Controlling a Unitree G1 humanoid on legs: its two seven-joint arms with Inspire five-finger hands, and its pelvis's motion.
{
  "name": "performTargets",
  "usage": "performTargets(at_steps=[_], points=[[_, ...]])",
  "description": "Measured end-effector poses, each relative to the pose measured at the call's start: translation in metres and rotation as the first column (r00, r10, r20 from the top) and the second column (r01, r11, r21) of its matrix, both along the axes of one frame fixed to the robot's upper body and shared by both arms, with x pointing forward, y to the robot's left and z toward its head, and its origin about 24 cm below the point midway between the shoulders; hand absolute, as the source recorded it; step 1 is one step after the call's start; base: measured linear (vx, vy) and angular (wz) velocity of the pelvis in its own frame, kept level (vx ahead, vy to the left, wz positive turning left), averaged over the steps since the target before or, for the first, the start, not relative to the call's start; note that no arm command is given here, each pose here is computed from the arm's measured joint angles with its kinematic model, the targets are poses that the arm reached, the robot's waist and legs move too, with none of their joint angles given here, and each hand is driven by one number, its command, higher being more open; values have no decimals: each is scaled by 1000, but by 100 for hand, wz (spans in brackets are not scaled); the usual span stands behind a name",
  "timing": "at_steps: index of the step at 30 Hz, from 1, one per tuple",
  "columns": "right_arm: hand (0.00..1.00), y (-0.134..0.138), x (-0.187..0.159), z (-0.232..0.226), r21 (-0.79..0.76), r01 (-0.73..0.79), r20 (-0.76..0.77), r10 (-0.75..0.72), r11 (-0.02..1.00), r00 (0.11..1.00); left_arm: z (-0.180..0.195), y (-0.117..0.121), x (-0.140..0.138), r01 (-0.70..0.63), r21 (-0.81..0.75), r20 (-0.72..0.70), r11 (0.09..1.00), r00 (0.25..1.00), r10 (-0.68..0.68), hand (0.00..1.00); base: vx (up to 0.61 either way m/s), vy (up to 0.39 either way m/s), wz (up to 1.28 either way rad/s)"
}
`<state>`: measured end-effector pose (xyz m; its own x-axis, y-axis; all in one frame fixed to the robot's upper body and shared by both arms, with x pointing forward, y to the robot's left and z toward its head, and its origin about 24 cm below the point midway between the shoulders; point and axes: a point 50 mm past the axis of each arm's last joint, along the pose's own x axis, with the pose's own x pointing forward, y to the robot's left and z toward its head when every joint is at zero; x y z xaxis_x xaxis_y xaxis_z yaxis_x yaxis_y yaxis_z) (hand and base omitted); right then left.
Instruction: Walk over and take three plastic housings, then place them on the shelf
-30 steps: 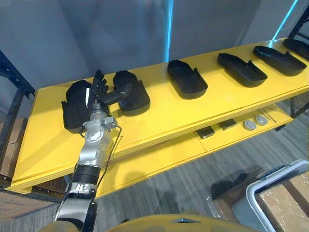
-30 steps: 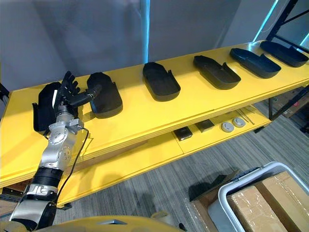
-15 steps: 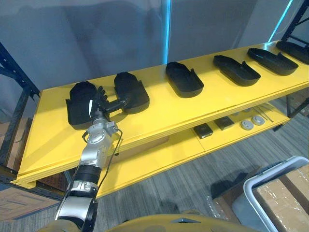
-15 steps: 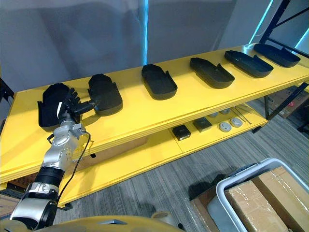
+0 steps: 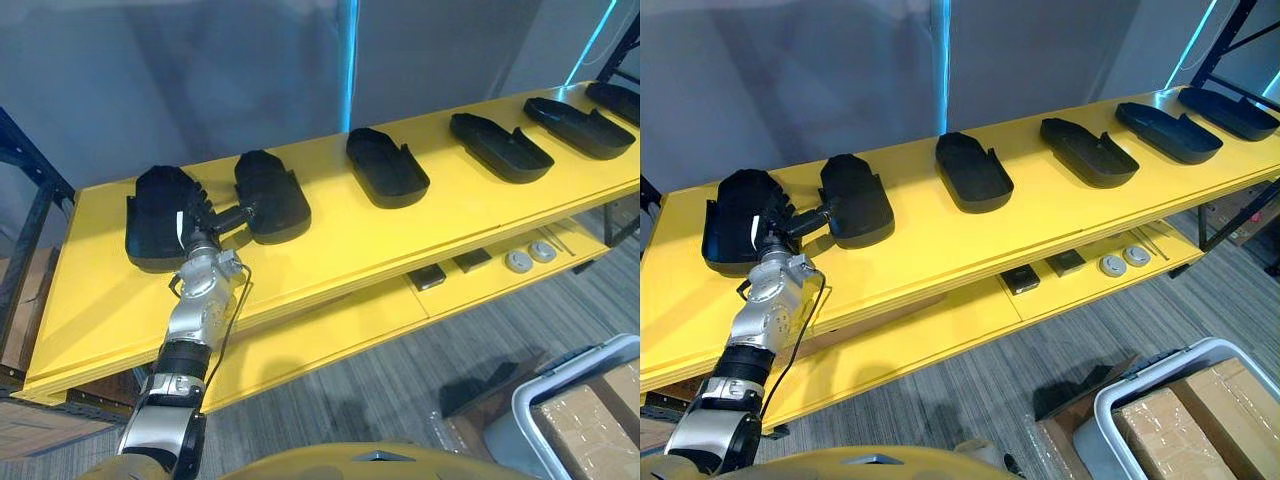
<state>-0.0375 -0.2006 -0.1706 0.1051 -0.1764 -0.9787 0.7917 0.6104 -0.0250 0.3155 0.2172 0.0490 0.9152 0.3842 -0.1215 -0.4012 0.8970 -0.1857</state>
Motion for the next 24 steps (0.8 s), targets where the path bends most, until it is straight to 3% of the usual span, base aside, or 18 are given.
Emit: performTargets(at_steps=[24], points=[[100, 0, 0, 0, -2, 2, -2, -2, 1000, 1000, 6, 2, 0, -26, -14, 25, 1000, 999, 27, 100, -13, -1, 0]])
